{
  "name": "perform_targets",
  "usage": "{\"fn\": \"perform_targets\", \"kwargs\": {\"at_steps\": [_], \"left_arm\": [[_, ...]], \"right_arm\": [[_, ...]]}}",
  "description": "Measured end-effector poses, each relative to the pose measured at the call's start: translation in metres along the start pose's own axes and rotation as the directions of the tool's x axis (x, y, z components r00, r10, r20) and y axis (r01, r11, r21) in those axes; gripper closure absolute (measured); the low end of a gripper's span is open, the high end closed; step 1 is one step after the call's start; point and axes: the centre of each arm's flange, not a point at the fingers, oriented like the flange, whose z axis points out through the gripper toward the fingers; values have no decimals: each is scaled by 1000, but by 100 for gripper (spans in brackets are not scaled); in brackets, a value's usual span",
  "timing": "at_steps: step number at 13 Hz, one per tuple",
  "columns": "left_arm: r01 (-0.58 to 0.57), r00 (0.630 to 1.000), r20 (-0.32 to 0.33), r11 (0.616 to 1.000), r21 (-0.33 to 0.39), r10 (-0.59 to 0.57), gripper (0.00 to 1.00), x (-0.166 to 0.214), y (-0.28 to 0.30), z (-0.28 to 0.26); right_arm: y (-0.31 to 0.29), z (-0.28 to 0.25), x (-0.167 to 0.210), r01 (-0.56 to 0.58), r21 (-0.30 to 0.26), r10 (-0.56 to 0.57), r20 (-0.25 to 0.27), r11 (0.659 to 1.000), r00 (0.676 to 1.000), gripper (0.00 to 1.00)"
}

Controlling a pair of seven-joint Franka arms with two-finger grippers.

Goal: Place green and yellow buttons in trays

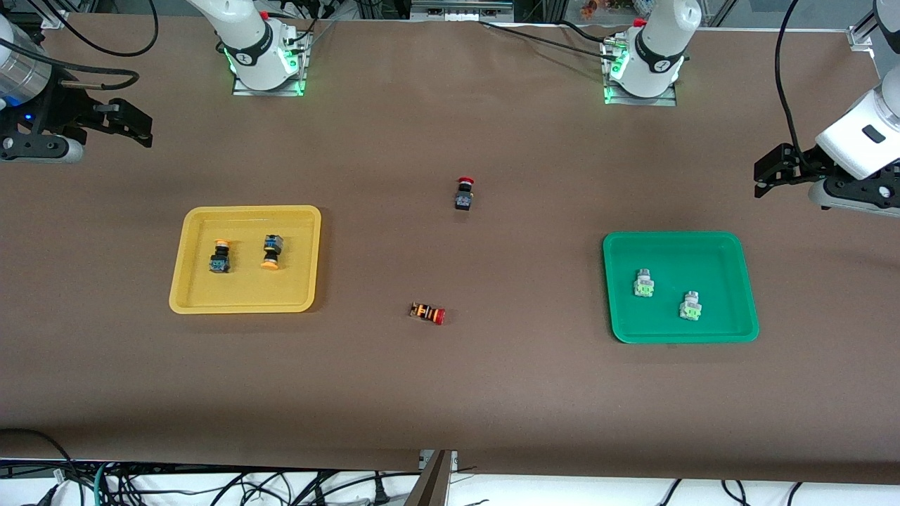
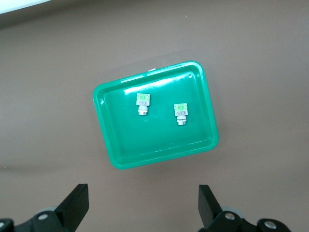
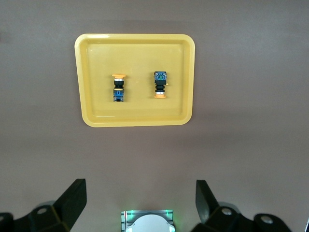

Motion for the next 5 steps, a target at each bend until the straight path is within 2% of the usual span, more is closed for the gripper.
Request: {"fn": "perform_targets", "kwargs": {"at_steps": [5], "left_arm": [[-4,1000,1,1000,0,4,0,1,3,1]], "right_arm": [[0,3,2,0,0,0,7,1000,1000,0]]}}
